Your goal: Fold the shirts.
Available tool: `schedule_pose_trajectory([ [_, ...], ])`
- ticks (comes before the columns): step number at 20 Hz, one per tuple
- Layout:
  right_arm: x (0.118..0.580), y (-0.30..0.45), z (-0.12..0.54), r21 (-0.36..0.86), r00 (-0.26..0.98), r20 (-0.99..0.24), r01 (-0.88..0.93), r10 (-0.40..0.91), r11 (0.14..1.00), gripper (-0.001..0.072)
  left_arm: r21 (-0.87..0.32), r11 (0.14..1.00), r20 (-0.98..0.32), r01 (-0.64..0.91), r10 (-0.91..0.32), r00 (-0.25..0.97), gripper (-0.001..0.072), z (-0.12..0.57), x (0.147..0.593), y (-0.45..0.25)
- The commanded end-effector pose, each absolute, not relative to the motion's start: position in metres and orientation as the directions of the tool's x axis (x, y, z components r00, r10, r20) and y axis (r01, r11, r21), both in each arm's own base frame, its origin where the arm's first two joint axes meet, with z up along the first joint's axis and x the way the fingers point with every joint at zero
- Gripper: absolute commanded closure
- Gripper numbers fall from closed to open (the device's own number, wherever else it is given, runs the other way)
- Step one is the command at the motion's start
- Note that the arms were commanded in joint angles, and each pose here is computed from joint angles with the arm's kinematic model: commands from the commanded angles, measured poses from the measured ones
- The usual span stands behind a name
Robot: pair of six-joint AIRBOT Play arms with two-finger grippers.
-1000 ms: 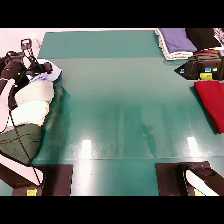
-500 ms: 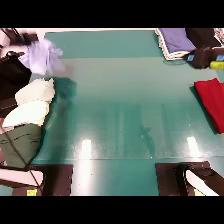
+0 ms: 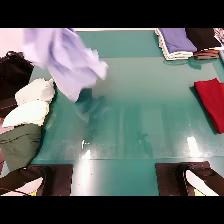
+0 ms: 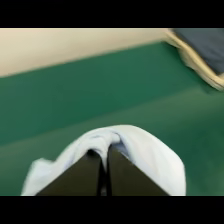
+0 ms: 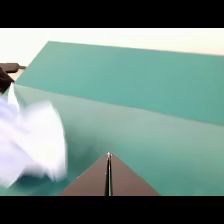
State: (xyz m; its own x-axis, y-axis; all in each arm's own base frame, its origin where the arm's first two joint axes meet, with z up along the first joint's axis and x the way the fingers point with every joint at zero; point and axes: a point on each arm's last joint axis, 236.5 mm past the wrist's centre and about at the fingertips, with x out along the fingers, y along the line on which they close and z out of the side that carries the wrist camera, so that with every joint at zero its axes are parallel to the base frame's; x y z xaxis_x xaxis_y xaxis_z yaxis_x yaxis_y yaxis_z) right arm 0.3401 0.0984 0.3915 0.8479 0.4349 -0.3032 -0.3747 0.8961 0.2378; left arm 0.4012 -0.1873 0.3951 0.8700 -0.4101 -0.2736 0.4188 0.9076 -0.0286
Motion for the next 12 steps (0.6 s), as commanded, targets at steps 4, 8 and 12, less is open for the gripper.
schedule_pose_trajectory([
  [4, 0.325, 0.102, 0.391, 0.222, 0.824, -0.344, -0.394, 0.450, 0.892, 0.0694, -0.111, 0.565, -0.490, 0.818, -0.747, 0.449, 0.0392, 0.277, 0.312, -0.415],
  [8, 0.322, 0.103, 0.386, 0.223, 0.813, -0.365, -0.397, 0.453, 0.891, 0.0694, -0.157, 0.653, -0.545, 0.741, -0.683, 0.487, 0.0159, 0.251, 0.349, -0.396],
  [12, 0.321, 0.103, 0.384, 0.224, 0.809, -0.372, -0.398, 0.455, 0.890, 0.0694, -0.195, 0.866, -0.646, 0.461, -0.467, 0.604, 0.0159, 0.238, 0.428, -0.251],
])
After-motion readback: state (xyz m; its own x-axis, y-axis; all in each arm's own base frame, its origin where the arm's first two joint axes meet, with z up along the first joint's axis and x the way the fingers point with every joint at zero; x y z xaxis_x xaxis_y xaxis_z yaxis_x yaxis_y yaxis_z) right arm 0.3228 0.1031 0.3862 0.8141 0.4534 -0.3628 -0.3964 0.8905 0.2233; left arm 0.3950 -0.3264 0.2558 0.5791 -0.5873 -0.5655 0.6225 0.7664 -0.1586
